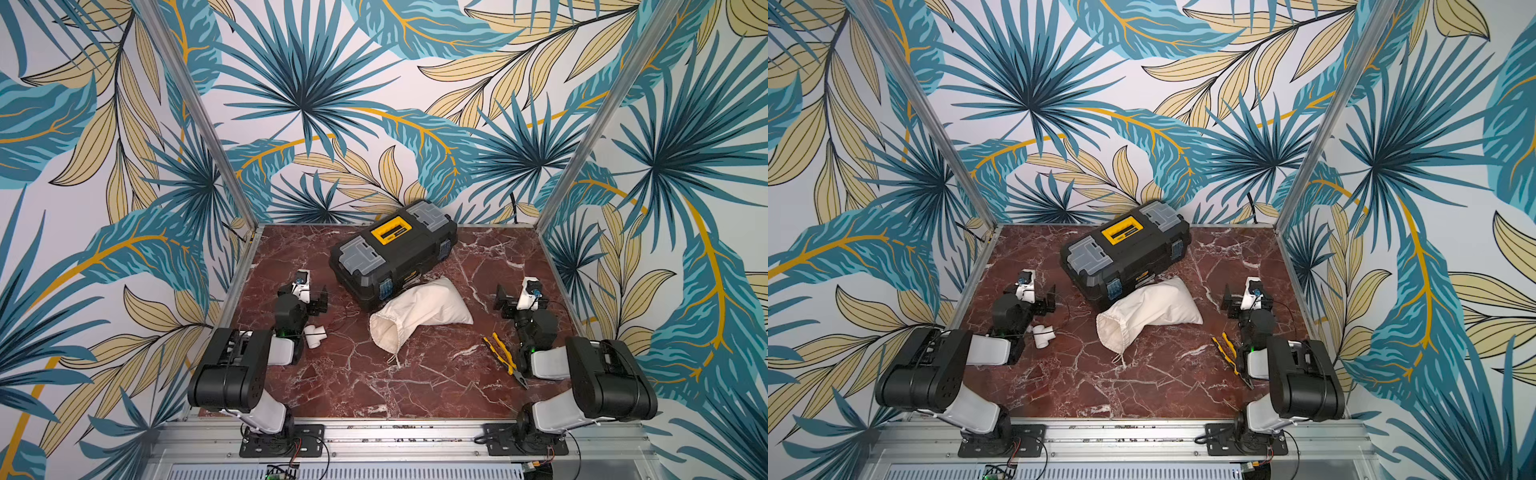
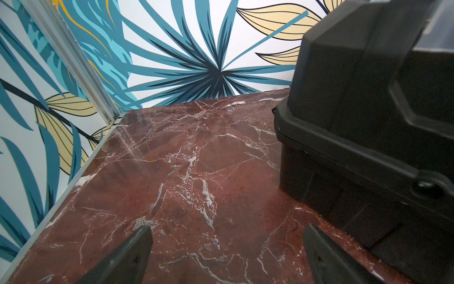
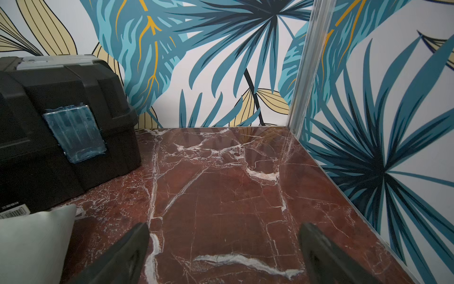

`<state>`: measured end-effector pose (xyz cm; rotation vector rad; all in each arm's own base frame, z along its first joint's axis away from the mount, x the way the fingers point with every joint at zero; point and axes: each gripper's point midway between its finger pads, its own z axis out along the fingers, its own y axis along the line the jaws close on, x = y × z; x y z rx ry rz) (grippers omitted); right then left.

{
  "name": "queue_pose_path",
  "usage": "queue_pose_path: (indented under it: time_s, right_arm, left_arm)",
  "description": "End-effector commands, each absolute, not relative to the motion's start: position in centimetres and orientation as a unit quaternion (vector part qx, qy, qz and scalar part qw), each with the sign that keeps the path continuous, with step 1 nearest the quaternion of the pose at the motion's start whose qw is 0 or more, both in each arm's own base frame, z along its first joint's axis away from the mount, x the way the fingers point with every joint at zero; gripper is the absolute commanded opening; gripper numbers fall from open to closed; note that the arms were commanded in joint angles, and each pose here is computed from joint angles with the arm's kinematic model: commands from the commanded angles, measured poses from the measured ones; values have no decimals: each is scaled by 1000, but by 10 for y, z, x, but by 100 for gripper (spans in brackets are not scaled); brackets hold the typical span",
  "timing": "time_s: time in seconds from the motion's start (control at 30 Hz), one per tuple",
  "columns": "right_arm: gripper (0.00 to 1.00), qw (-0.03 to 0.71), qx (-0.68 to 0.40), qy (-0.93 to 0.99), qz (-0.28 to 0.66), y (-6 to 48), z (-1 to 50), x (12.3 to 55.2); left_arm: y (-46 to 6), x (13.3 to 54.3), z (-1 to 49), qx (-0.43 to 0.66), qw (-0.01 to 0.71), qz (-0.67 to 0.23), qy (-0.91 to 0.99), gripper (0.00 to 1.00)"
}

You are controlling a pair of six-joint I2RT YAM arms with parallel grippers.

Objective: Close the soil bag
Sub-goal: Adjust the soil bag at the center of the board.

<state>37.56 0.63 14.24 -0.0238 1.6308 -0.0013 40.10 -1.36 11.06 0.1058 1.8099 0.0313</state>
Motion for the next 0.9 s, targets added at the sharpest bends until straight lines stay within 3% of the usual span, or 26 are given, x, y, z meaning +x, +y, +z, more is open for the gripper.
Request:
queue_pose_path:
  time_s: [0.0, 0.47, 0.6, 0.87]
  right_arm:
    - [99, 695, -10, 719, 5, 7, 148, 376]
    - [99, 693, -9, 721, 8, 7, 148, 376]
    - [99, 680, 36, 732, -17, -10, 158, 390]
    - [99, 520, 101, 848, 24, -8, 152, 434]
  left_arm:
    - [-16, 403, 118, 51, 625, 12, 779, 100]
    - [-13, 403, 118, 45, 624, 16, 780, 100]
    - [-10, 406, 119, 36, 619, 22, 785, 100]
    - [16, 394, 149, -43, 595, 51, 801, 100]
